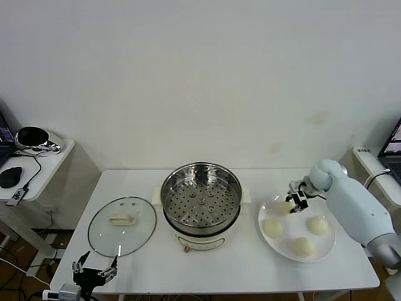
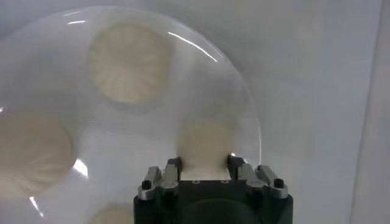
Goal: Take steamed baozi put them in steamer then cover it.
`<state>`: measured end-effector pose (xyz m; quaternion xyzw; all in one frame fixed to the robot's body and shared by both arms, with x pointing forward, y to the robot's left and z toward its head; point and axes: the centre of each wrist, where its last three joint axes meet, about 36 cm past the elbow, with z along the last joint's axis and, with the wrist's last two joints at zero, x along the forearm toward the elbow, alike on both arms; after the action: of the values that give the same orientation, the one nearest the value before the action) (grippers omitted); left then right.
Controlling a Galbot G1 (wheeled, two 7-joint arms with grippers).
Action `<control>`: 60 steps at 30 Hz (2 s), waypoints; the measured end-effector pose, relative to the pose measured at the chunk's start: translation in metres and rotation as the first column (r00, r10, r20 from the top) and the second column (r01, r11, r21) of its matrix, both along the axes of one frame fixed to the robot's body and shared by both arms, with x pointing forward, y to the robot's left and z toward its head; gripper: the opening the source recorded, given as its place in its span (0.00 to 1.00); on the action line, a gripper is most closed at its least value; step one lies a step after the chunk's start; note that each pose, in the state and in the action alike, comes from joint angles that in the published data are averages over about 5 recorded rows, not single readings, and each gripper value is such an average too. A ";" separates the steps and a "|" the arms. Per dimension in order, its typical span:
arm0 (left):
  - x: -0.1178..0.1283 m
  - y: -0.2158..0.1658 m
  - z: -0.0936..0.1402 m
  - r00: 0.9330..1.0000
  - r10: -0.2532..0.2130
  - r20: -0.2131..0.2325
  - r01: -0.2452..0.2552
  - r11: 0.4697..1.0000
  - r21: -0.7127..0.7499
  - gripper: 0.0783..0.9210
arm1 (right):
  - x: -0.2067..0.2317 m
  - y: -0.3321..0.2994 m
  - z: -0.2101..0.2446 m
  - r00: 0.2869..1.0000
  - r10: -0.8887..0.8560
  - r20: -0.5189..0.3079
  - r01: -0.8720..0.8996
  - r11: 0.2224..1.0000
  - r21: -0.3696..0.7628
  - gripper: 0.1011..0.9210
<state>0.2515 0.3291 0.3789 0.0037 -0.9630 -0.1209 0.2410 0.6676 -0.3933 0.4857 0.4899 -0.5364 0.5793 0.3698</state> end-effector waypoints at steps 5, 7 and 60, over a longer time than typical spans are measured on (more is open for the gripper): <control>0.002 -0.002 0.000 1.000 0.002 0.007 -0.002 1.000 -0.004 0.88 | 0.008 0.004 0.032 1.000 0.015 0.016 -0.015 0.999 0.028 0.39; 0.002 -0.003 0.001 1.000 0.001 0.010 -0.001 1.000 -0.004 0.88 | 0.015 0.009 0.051 0.999 0.031 0.027 -0.032 0.999 0.044 0.39; -0.004 -0.009 0.017 0.998 0.037 0.050 -0.037 0.999 -0.018 0.88 | 0.064 0.342 0.186 0.271 0.961 0.059 -0.938 0.277 -0.207 0.40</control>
<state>0.2480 0.3206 0.3957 0.0225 -0.9695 -0.1080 0.2190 0.7320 -0.0511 0.6714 0.6358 -0.1274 0.7584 -0.0668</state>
